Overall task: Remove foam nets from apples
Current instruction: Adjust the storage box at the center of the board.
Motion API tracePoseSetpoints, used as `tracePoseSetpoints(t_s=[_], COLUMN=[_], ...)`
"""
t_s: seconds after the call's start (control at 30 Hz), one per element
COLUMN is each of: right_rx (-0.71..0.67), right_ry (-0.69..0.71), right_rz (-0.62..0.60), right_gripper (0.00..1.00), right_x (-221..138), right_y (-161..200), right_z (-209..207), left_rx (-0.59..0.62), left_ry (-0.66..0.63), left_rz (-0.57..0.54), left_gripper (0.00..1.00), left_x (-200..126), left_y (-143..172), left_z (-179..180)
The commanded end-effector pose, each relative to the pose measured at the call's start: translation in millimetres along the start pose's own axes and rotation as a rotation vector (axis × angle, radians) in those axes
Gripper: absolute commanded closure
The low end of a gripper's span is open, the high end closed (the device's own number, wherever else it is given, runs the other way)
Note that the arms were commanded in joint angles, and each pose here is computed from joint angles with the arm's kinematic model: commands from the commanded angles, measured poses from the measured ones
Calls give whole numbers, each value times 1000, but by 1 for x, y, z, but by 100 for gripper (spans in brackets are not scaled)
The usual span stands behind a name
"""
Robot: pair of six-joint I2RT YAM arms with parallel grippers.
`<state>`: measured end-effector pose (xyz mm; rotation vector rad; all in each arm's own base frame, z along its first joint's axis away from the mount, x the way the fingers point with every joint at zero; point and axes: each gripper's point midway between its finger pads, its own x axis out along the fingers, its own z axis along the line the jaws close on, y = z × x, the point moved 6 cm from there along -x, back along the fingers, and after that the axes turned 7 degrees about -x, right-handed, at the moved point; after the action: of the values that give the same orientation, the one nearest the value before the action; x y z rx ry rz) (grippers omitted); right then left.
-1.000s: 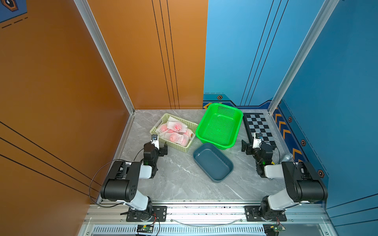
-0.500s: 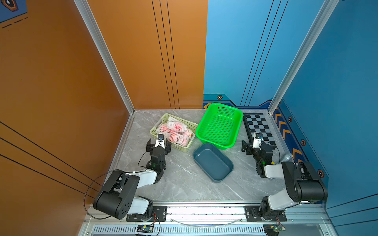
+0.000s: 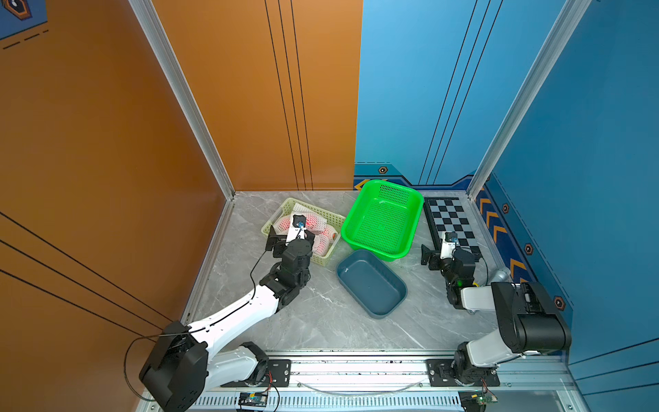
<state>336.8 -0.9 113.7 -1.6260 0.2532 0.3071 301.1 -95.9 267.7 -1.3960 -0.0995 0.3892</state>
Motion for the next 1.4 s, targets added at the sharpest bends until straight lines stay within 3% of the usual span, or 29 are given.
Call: tracePoseSetpoints(t_s=[0.0, 0.17, 0.27, 0.37, 0.6, 0.77, 0.93, 1.07, 1.37], right_rx=[58, 61, 71, 54, -66, -130, -159, -199, -166], right_ry=[87, 183, 180, 112, -233, -504, -759, -823, -846], right_rz=[37, 69, 79, 140, 221, 348, 476, 580, 760], right_gripper=[0, 0, 0, 0, 0, 0, 0, 0, 0], right_x=[1, -6, -11, -12, -32, -61, -97, -110, -90], right_y=[-21, -54, -87, -114, -152, -139, -106, -72, -23], right_z=[-15, -24, -23, -8, 83, 157, 217, 244, 271], left_rx=[-23, 10, -84, -192, -234, -355, -383, -402, -448], left_ry=[31, 41, 131, 240, 371, 383, 370, 365, 368], left_rz=[250, 407, 501, 594, 670, 724, 725, 755, 827], left_gripper=[2, 2, 2, 2, 2, 2, 2, 2, 2], left_x=[5, 12, 20, 27, 39, 56, 64, 71, 80], left_y=[26, 22, 21, 24, 14, 13, 12, 19, 36], left_z=[7, 0, -4, -7, -21, -13, -5, -3, -12])
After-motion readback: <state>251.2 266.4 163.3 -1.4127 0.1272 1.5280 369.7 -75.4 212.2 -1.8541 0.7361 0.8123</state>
